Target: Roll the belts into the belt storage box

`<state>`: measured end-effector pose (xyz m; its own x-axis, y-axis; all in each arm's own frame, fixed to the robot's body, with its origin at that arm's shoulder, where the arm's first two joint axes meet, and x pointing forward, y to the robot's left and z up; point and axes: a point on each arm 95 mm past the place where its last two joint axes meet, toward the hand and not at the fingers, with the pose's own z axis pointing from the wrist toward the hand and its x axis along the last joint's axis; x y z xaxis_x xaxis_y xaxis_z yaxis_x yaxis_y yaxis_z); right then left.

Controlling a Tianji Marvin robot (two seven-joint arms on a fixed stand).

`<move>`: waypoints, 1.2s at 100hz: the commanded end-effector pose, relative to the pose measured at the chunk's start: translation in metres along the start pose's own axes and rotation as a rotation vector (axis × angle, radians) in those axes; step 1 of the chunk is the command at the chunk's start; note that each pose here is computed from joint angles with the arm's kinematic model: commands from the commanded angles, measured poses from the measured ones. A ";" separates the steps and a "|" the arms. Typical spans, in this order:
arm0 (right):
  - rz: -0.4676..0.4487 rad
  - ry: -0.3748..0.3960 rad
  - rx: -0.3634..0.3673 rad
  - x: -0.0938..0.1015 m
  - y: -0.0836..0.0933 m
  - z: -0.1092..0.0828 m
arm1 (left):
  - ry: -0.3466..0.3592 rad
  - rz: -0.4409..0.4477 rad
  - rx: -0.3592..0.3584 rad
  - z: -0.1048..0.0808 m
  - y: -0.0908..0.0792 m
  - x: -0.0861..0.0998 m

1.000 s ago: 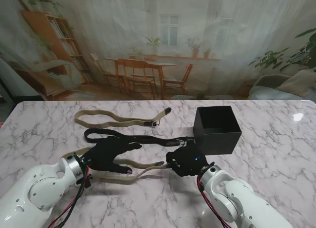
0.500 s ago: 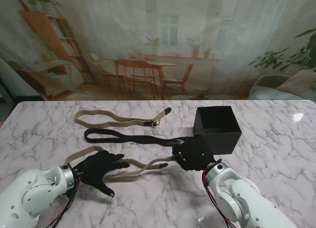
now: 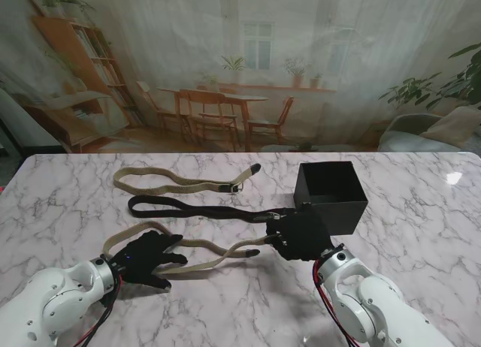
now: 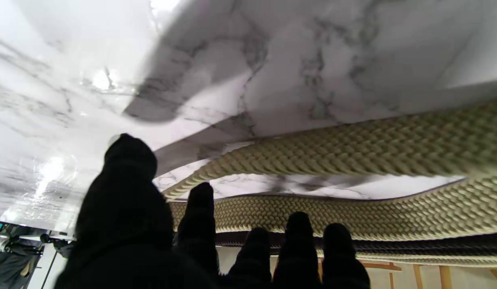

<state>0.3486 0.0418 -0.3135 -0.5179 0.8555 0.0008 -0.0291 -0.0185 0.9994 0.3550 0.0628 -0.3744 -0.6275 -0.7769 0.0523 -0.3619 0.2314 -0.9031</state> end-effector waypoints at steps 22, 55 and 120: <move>0.030 -0.004 -0.010 0.002 0.003 -0.009 | -0.054 0.097 -0.011 0.002 0.006 -0.002; 0.008 -0.048 -0.044 -0.011 0.009 -0.025 | -0.167 0.212 0.012 -0.040 0.004 -0.017; -0.022 -0.174 -0.140 -0.039 0.017 -0.052 | -0.315 0.437 0.130 -0.096 -0.019 -0.056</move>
<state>0.3250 -0.0156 -0.3024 -0.3702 0.9290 -0.0013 -0.1491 -0.0580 0.9871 0.3269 0.1533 -0.3361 -0.4668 -0.7810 -0.4149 -0.0446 0.4894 -0.8709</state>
